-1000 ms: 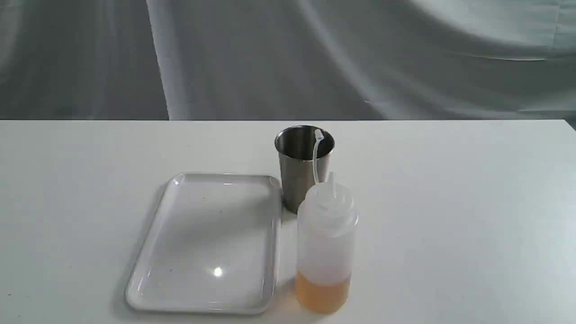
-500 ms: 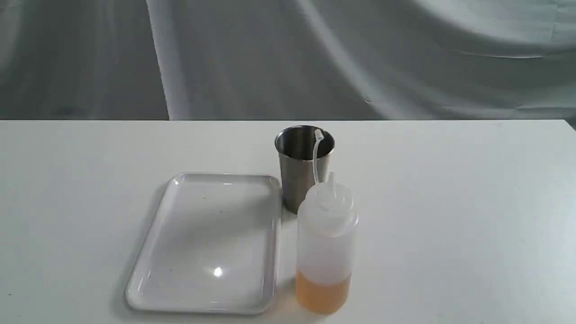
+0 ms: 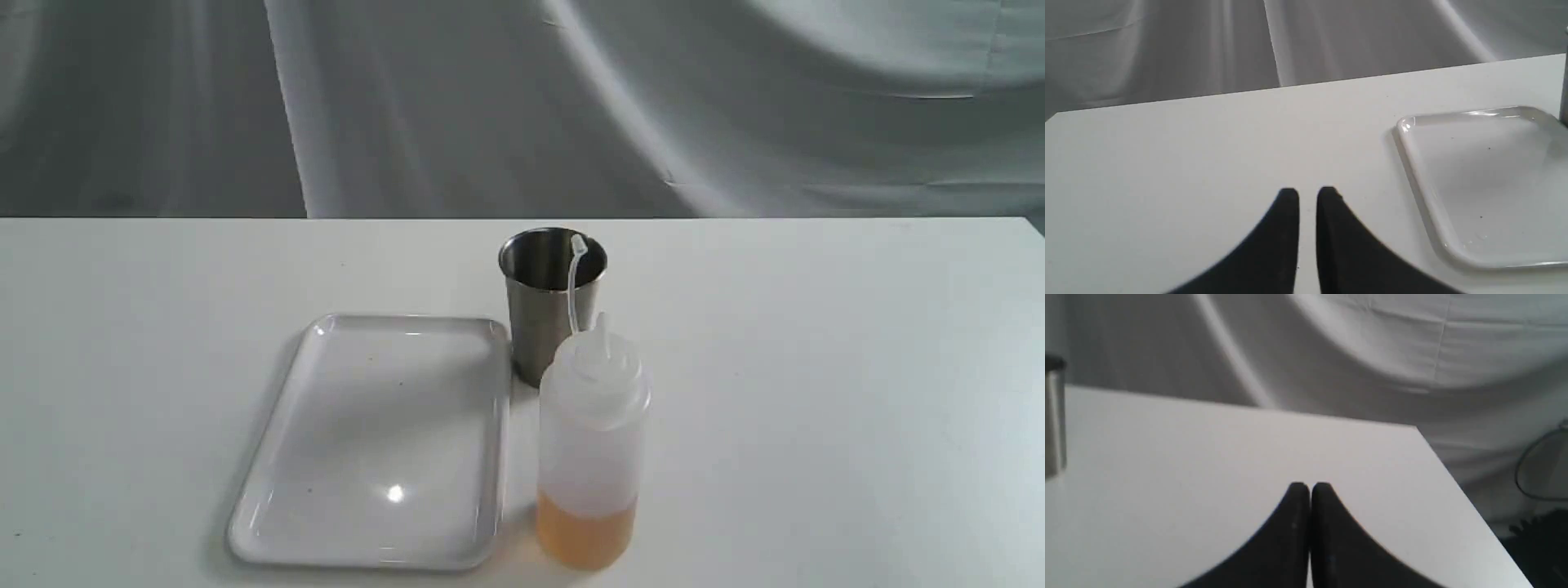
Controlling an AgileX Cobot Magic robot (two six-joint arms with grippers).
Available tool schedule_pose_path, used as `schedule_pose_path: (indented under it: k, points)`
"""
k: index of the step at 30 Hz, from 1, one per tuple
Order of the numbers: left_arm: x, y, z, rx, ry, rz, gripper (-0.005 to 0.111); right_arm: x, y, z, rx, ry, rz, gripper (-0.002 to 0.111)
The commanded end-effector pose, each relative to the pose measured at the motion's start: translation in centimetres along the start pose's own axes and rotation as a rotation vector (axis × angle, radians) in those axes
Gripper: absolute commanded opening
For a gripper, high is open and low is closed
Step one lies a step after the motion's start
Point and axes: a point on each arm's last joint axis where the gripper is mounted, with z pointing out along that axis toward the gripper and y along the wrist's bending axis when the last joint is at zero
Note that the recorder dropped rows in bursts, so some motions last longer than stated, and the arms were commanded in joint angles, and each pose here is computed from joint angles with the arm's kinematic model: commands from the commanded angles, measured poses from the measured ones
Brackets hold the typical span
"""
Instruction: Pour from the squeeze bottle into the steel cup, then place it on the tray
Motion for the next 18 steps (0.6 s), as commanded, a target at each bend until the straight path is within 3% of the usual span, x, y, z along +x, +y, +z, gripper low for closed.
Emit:
schedule_pose_path:
  k: [1,15,18]
  points:
    - [0.1,0.0,0.0,-0.004,-0.007,-0.002,0.008,-1.6,0.1,-0.2,-0.017,-0.192,0.093,0.000]
    - [0.1,0.0,0.0,-0.004,-0.007,-0.002,0.008,-6.4,-0.1,-2.7,-0.092,-0.790,0.251,0.000]
    - [0.1,0.0,0.0,-0.004,-0.007,-0.002,0.008,-6.9,-0.1,-3.4,-0.165,-0.878,0.381,0.000]
